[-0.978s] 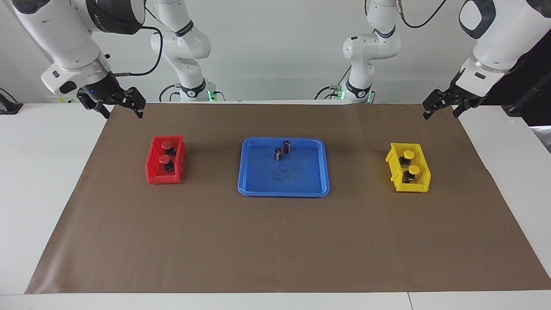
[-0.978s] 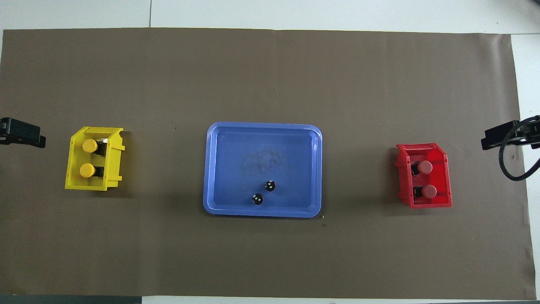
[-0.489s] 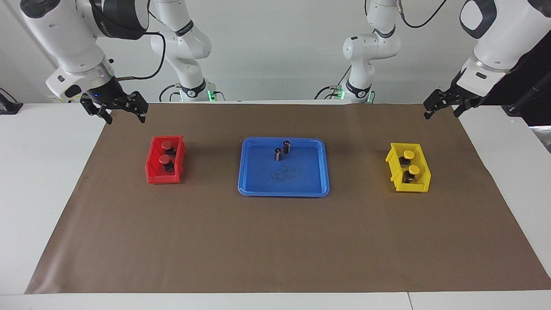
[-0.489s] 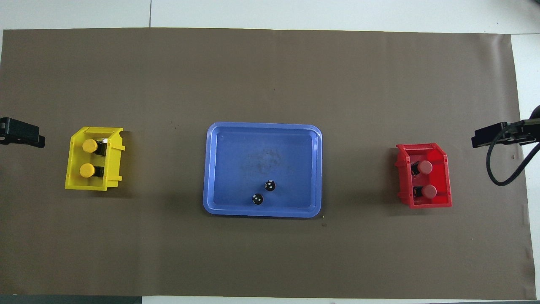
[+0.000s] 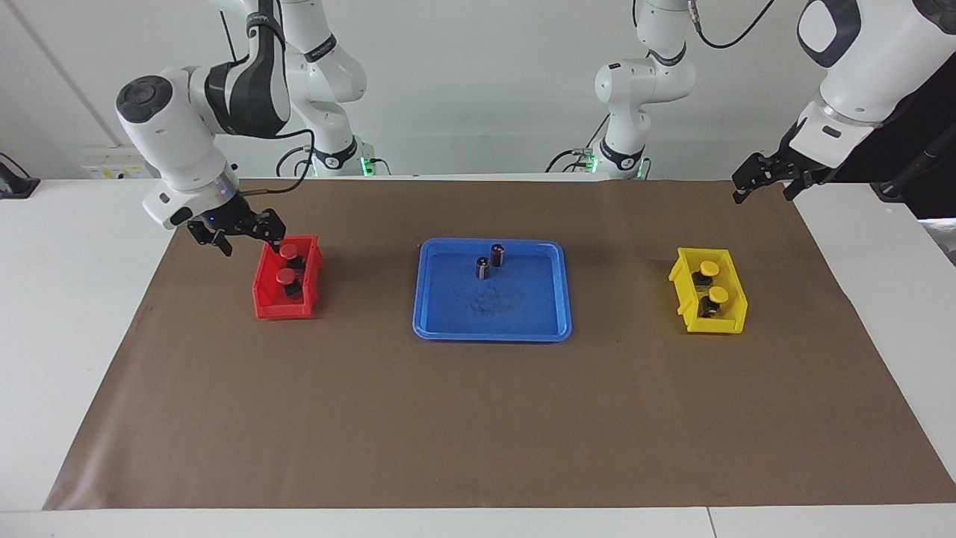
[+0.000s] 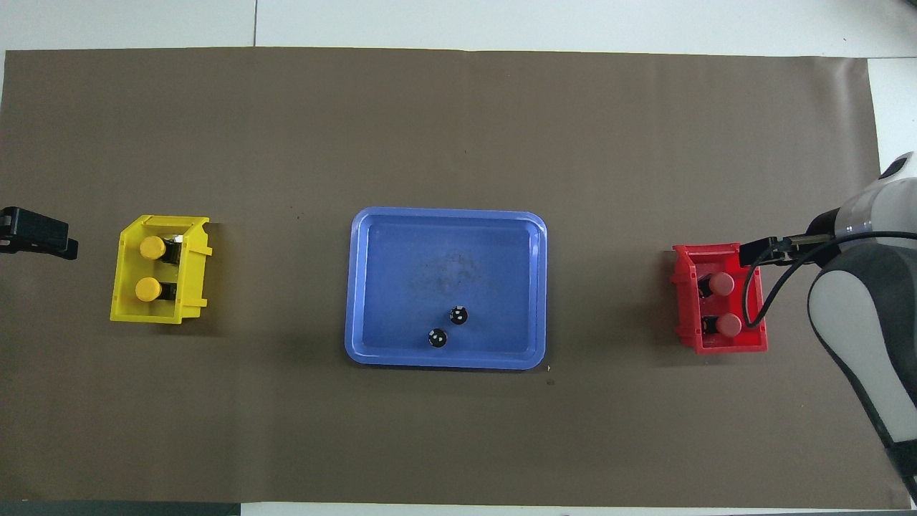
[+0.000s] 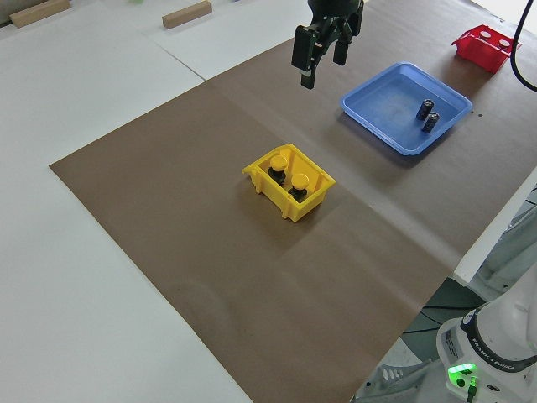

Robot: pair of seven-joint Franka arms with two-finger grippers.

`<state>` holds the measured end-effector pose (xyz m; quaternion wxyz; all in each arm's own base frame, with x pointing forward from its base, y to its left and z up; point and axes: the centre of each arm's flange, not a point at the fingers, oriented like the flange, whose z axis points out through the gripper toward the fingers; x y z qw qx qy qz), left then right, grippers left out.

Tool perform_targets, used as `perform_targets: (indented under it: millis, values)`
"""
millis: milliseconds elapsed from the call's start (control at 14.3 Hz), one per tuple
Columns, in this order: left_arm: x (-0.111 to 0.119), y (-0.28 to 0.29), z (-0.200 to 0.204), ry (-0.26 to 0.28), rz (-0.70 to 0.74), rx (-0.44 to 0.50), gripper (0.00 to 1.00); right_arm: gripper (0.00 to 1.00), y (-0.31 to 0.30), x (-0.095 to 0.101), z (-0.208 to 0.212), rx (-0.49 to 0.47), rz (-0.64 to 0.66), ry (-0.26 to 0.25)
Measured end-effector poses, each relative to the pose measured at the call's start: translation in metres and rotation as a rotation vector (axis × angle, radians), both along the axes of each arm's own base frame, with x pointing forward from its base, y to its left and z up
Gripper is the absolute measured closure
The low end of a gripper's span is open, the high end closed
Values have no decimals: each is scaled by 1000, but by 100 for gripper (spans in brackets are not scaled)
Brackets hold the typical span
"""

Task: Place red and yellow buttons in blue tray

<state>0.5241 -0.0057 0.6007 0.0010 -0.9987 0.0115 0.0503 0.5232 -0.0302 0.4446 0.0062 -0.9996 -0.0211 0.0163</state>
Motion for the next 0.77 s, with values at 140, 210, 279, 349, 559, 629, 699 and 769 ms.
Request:
perform_targets:
  millis: [140,210,279,349,559,629,699,769]
  values:
    - [-2,-2,-14,-23,-7,1,0,24,10,-1,-18,0,19,-3]
    - [-4,-2,-20,-26,-24,0,0,24,12,-2,-25,0,22,-7]
    - [-6,-2,-23,-31,-56,-3,0,25,12,-2,-29,0,22,-9]
    - [-7,-1,-26,-44,-89,-5,0,26,11,-2,-33,0,20,-6]
    - [-8,8,-40,-85,-116,-5,0,29,6,1,-46,2,9,-10]
    - [-8,10,-47,-86,-116,-5,4,29,5,3,-52,2,5,-11]
    - [-7,11,-56,-84,-115,-5,4,33,5,3,-57,3,-1,-9]
    - [-7,11,-65,-80,-114,-5,7,33,5,4,-62,3,-8,-6]
